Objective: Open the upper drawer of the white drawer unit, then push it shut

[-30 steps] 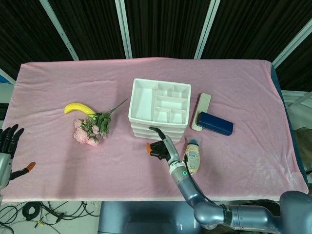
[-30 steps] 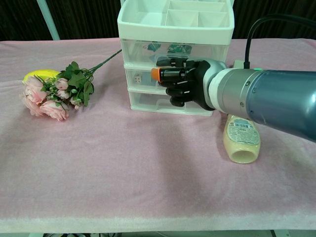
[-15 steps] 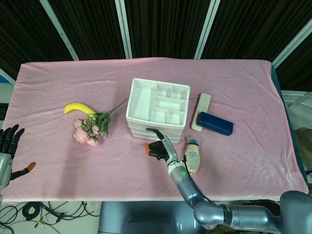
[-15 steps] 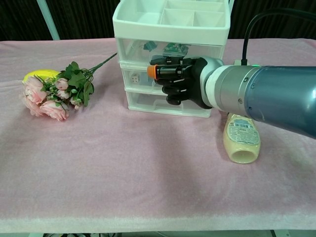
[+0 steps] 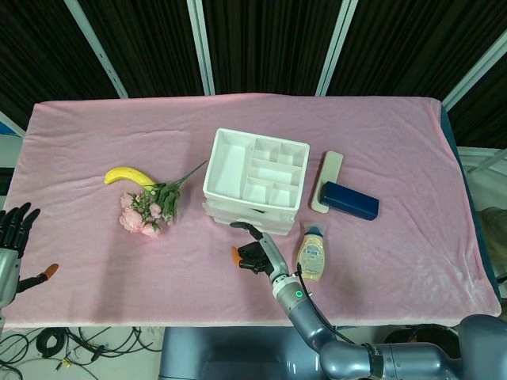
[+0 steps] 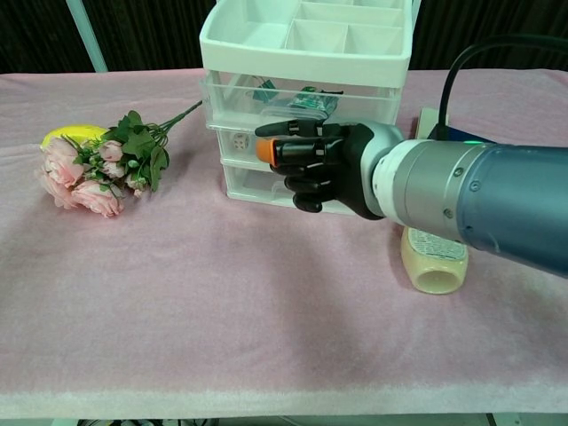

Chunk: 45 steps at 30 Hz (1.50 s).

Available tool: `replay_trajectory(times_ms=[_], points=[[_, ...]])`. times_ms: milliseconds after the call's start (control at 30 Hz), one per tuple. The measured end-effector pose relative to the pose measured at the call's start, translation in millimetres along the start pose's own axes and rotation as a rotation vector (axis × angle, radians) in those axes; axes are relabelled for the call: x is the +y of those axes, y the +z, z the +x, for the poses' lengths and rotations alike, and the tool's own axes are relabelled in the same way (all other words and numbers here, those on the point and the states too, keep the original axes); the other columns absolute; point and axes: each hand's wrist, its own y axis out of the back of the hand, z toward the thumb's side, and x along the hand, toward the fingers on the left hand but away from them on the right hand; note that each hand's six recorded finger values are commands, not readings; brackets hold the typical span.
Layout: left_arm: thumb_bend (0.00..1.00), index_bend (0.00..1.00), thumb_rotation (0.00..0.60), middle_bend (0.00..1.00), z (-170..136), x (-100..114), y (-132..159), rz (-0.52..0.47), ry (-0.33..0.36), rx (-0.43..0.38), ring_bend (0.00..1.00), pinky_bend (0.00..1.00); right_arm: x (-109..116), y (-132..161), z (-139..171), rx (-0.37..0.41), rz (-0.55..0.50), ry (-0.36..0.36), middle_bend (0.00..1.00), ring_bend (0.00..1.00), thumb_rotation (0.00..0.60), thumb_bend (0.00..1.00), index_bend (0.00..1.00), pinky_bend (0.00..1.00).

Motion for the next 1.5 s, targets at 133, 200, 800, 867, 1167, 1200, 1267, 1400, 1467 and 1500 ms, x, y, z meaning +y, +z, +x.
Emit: replay_trajectory(times_ms=[133, 200, 800, 867, 1167, 1200, 1267, 1400, 1467, 1500], points=[[0.00, 0.00, 0.600, 0.00, 0, 0, 0, 0.000, -0.002, 0.000, 0.00, 0.00, -2, -4, 6, -0.004, 0.017, 0.014, 0.93, 0.93, 0.600, 0.47, 0.07, 0.88], [0.00, 0.00, 0.600, 0.00, 0, 0, 0, -0.001, -0.002, 0.001, 0.00, 0.00, -2, -6, 8, -0.007, 0.021, 0.018, 0.93, 0.93, 0.600, 0.47, 0.06, 0.88], [0.00, 0.00, 0.600, 0.00, -1, 0, 1, 0.001, 0.000, -0.003, 0.00, 0.00, 1, 19, 45, 0.146, 0.411, -0.022, 0.93, 0.93, 0.600, 0.47, 0.11, 0.88], [0.00, 0.00, 0.600, 0.00, -1, 0, 1, 0.001, 0.000, -0.004, 0.00, 0.00, 6, 27, 49, 0.159, 0.485, -0.048, 0.93, 0.93, 0.600, 0.47, 0.13, 0.88], [0.00, 0.00, 0.600, 0.00, -2, 1, 2, 0.002, 0.006, -0.008, 0.00, 0.00, 32, 48, 57, 0.118, 0.688, -0.152, 0.93, 0.93, 0.600, 0.47, 0.17, 0.88], [0.00, 0.00, 0.600, 0.00, -2, 1, 2, 0.002, 0.005, -0.008, 0.00, 0.00, 34, 49, 56, 0.112, 0.702, -0.161, 0.93, 0.93, 0.600, 0.47, 0.17, 0.88], [0.00, 0.00, 0.600, 0.00, -2, 1, 2, 0.002, 0.006, -0.008, 0.00, 0.00, 38, 50, 55, 0.099, 0.734, -0.179, 0.93, 0.93, 0.600, 0.47, 0.17, 0.88], [0.00, 0.00, 0.600, 0.00, -2, 1, 2, 0.001, 0.006, -0.006, 0.00, 0.00, 44, 50, 52, 0.071, 0.778, -0.203, 0.93, 0.93, 0.600, 0.47, 0.17, 0.88], [0.00, 0.00, 0.600, 0.00, -2, 0, 2, -0.001, 0.004, -0.005, 0.00, 0.00, 46, 48, 50, 0.057, 0.788, -0.210, 0.93, 0.93, 0.600, 0.47, 0.18, 0.88], [0.00, 0.00, 0.600, 0.00, -2, 0, 2, -0.001, 0.003, -0.005, 0.00, 0.00, 47, 48, 50, 0.051, 0.791, -0.211, 0.93, 0.93, 0.600, 0.47, 0.20, 0.88]])
